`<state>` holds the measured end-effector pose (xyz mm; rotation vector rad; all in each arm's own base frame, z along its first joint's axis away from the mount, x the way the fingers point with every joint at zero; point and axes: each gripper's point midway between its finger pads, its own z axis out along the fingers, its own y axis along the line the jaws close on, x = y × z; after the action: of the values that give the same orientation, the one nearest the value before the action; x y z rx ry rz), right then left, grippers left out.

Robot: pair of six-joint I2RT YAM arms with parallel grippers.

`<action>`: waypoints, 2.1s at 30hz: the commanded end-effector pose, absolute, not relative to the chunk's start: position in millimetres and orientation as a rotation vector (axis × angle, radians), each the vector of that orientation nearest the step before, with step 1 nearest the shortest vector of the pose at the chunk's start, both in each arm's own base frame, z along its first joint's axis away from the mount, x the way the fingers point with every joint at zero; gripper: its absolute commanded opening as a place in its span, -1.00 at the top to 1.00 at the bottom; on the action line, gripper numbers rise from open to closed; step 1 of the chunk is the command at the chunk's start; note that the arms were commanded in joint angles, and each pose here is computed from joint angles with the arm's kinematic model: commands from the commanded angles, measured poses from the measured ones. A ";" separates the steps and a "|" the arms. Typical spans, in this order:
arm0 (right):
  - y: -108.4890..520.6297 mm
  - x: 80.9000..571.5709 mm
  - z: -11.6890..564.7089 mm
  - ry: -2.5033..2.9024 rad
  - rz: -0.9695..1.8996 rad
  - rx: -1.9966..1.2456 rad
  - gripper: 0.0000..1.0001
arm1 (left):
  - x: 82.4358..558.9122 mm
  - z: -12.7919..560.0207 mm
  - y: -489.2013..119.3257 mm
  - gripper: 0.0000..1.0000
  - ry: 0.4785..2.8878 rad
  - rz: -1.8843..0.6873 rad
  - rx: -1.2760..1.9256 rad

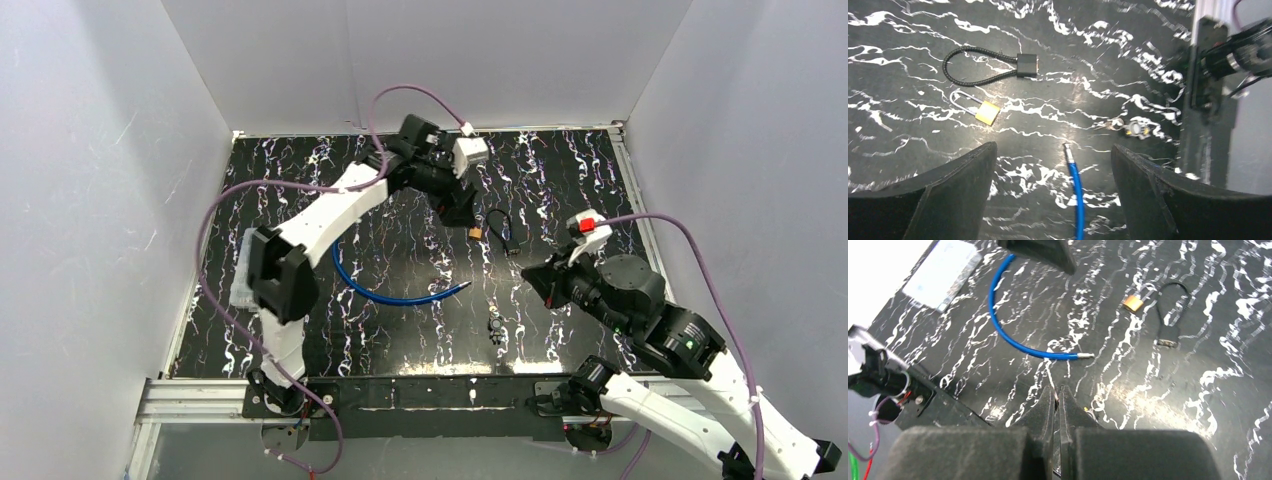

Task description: Unlock with the key

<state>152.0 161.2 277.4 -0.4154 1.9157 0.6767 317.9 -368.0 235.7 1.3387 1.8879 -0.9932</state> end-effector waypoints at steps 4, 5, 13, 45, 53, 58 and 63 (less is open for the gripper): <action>125.5 169.8 287.8 1.891 0.570 -0.111 0.97 | 327.8 180.3 -399.0 -0.67 1.532 -0.993 1.761; 124.6 170.5 290.1 1.884 0.569 -0.101 0.97 | 331.3 167.5 -403.3 -0.68 1.485 -0.978 1.808; 127.9 175.3 299.3 1.821 0.605 -0.074 0.97 | 357.2 117.4 -439.3 -0.71 1.313 -0.957 1.910; 122.8 172.3 315.0 1.787 0.617 -0.065 0.97 | 346.4 29.8 -481.8 -0.69 1.333 -0.945 2.053; 118.9 172.3 313.7 1.788 0.599 -0.060 0.97 | 333.8 32.7 -470.1 -0.49 1.466 -1.021 2.022; 118.0 172.1 312.9 1.790 0.592 -0.064 0.97 | 317.0 34.7 -454.8 -0.22 1.518 -1.060 2.029; 118.3 171.6 313.5 1.789 0.594 -0.070 0.97 | 293.4 35.3 -431.8 -0.02 1.591 -1.098 2.060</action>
<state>171.5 124.0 291.0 -0.1067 1.8517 0.5736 329.3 -466.2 31.0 2.0220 1.4128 -1.0165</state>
